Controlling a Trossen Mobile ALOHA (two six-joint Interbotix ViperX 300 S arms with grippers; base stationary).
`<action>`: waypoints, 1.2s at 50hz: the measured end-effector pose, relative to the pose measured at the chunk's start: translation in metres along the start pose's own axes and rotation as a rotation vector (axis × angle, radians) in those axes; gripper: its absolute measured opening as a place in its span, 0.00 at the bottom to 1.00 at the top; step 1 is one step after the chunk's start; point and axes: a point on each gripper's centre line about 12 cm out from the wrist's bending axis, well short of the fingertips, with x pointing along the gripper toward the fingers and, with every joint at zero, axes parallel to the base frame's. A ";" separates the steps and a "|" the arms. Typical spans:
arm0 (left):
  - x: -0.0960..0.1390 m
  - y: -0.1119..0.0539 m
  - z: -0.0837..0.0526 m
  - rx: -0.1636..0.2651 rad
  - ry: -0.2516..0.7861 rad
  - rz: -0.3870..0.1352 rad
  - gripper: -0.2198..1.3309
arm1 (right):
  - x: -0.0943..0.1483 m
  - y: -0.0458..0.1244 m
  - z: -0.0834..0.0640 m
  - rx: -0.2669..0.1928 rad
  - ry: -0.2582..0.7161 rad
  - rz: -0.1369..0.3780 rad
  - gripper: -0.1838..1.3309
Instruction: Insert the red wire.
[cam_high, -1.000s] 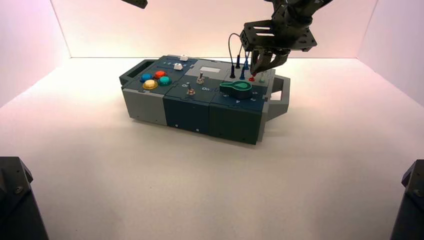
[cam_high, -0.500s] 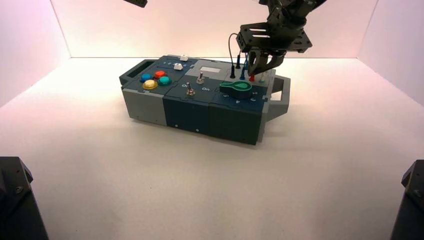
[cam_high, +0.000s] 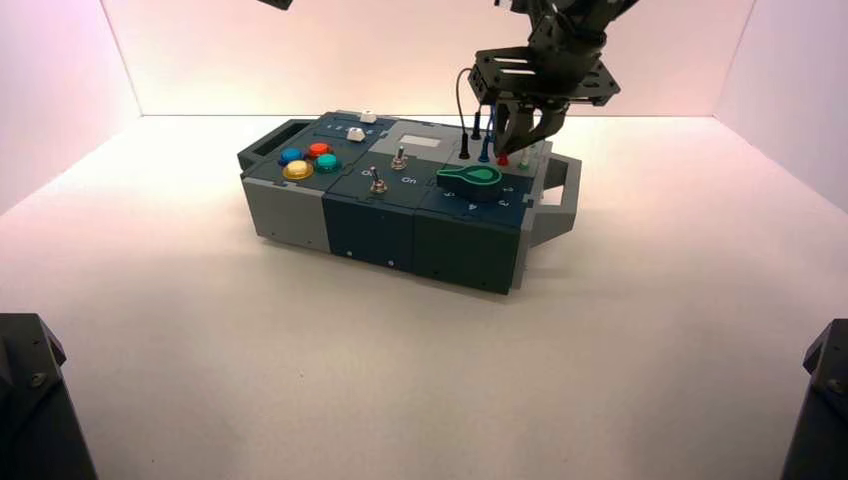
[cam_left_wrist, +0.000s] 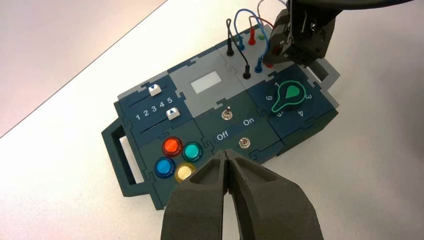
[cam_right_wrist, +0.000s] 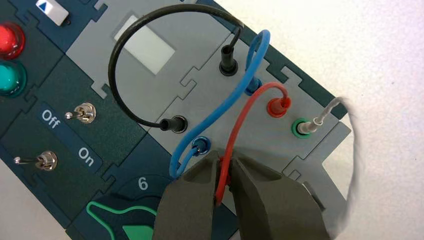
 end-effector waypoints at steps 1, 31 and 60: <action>0.000 0.000 0.000 0.000 0.000 0.000 0.04 | 0.000 0.000 0.000 0.003 0.002 0.001 0.16; 0.000 0.000 0.000 0.000 -0.001 0.000 0.04 | -0.006 0.002 -0.002 0.002 0.011 0.006 0.49; -0.002 0.002 0.002 -0.003 -0.021 0.015 0.04 | -0.061 0.011 -0.005 -0.037 0.059 0.038 0.55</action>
